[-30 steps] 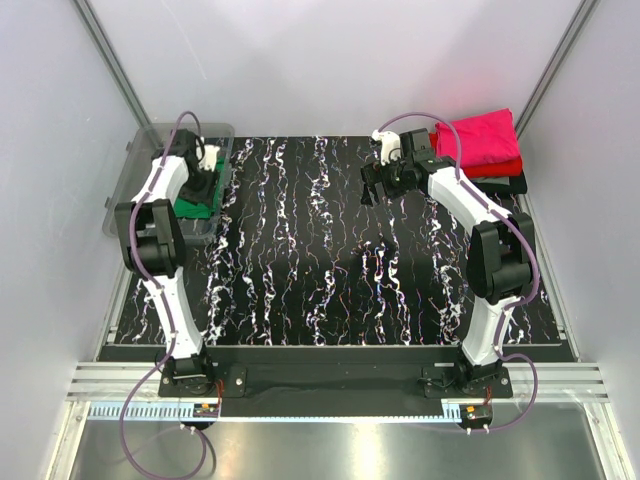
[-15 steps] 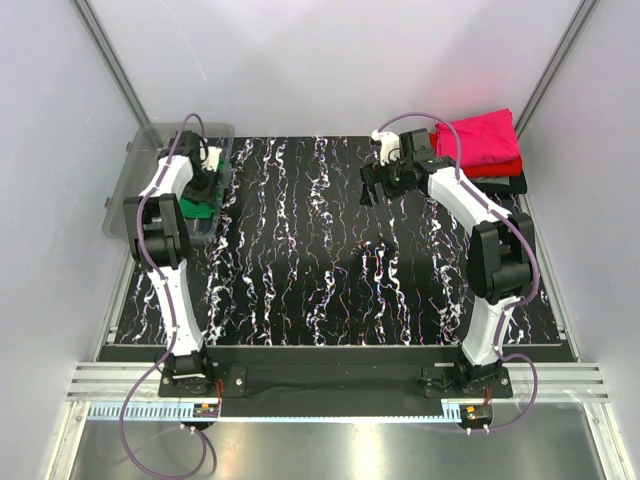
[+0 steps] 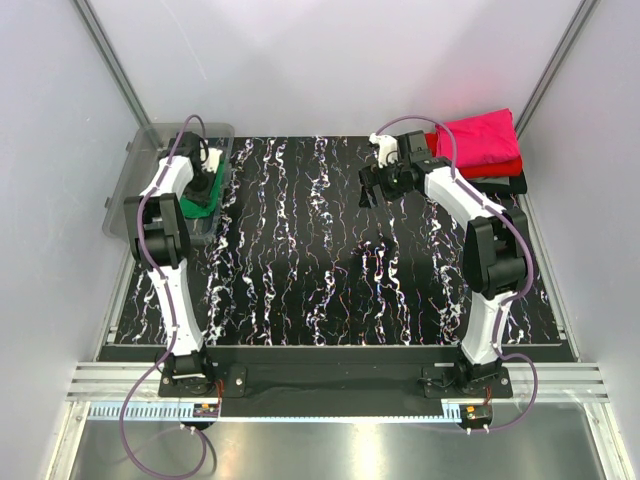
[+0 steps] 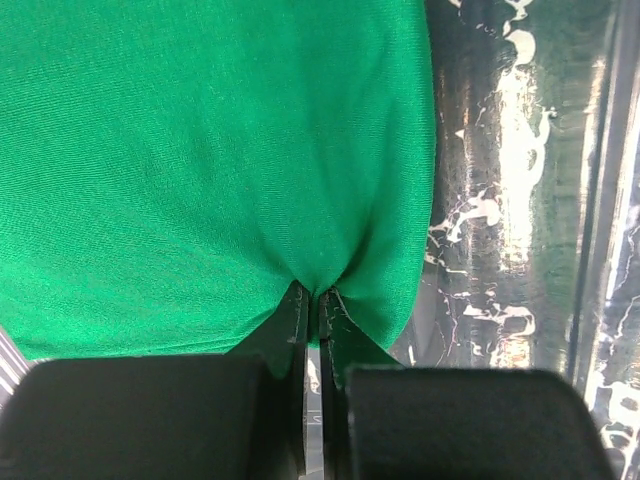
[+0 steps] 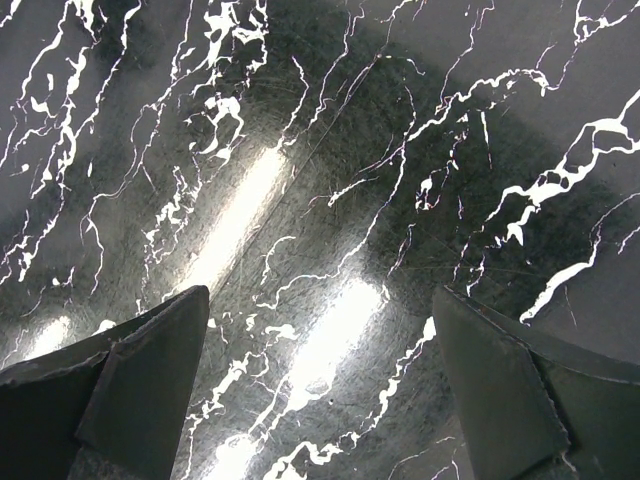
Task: Fold and stack the t-shirts
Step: Grab the tshirt from the pile
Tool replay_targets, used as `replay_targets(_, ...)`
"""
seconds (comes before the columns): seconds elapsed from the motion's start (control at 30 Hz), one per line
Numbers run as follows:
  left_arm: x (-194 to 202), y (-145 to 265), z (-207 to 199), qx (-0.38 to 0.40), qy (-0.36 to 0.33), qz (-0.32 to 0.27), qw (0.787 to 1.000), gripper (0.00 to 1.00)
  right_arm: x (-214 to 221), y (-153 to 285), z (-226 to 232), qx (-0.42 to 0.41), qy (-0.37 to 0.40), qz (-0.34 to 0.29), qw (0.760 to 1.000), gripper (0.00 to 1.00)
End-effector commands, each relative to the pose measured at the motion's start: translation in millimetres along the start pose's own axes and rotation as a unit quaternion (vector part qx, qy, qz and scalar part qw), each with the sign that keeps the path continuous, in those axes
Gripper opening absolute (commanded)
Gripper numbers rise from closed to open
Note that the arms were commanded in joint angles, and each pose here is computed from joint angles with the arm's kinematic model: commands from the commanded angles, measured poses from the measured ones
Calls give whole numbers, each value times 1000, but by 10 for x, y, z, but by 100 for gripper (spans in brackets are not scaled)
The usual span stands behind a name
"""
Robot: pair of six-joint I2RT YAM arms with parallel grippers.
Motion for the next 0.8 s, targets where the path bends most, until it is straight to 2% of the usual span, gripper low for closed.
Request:
replay_targets(0.0,-182,306,95,-27,8,-38,999,0,-229,64,143,-19,18,-30,999,100)
replay_targets(0.07,-204,443,84,-34,10,-49,998,0,-237,68,136,-19,20,-31,999,100)
replay_targets(0.1,-259,668,95,-46,17,-71,996,0,-234,57,137,-19,20,-30,999,100)
replay_targets(0.17,-213,863,34,-61,13,-81,995,0,-262,66,115,-12,25,-34,999,100)
replay_targets(0.23,-152,944,-65,-52,11,-85,995,0,-271,44,92,-8,30,-34,999,100)
replay_targets(0.53,-331,1356,-149,-61,13,-130,990,0,-440,-33,113,-19,27,-47,998,100)
replay_targets(0.63,-444,1642,-232,-67,8,-159,985,0,-461,-17,127,-21,27,-50,998,100)
replay_targets(0.77,-650,2219,-213,-83,23,-234,968,0,-400,-5,119,-18,25,-46,998,100)
Point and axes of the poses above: each gripper's point midway between its finger pads, its own y axis back along the fingers, its own z axis along the line the jaws close on, x = y × z, the point moved 4 cm from there along y, back along the fingers, and after that the axes turned 13 degrees about -y, right-handed, at the moved point
